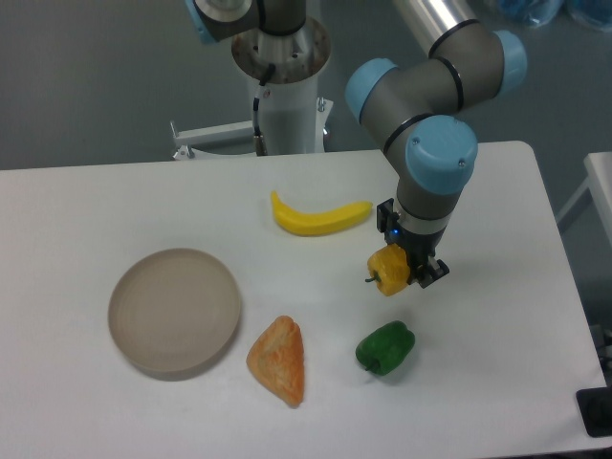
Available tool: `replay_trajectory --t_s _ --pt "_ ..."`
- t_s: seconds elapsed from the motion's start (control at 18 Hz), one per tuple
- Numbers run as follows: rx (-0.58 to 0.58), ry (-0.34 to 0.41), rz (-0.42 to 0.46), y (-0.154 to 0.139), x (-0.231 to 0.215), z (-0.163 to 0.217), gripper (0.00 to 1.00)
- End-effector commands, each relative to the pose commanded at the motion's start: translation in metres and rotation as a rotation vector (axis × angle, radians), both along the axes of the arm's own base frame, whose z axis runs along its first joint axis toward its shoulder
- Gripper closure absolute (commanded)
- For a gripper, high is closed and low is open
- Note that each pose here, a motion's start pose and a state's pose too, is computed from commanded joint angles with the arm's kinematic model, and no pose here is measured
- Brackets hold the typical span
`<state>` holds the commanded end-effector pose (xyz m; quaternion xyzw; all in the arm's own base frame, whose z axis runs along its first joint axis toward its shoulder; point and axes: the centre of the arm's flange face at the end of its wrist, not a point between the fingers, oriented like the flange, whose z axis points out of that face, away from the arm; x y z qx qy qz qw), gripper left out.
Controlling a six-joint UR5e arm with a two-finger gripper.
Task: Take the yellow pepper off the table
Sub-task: 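Lift the held yellow pepper up off the table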
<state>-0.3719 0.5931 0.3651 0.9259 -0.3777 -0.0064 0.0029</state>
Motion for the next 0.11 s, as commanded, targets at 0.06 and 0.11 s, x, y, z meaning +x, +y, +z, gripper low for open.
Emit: replay_trajectory --t_s 0.06,0.11 --pt "0.0 0.0 0.0 0.0 0.0 0.0 0.92" --pt "0.0 0.0 0.0 0.0 0.0 0.0 0.92"
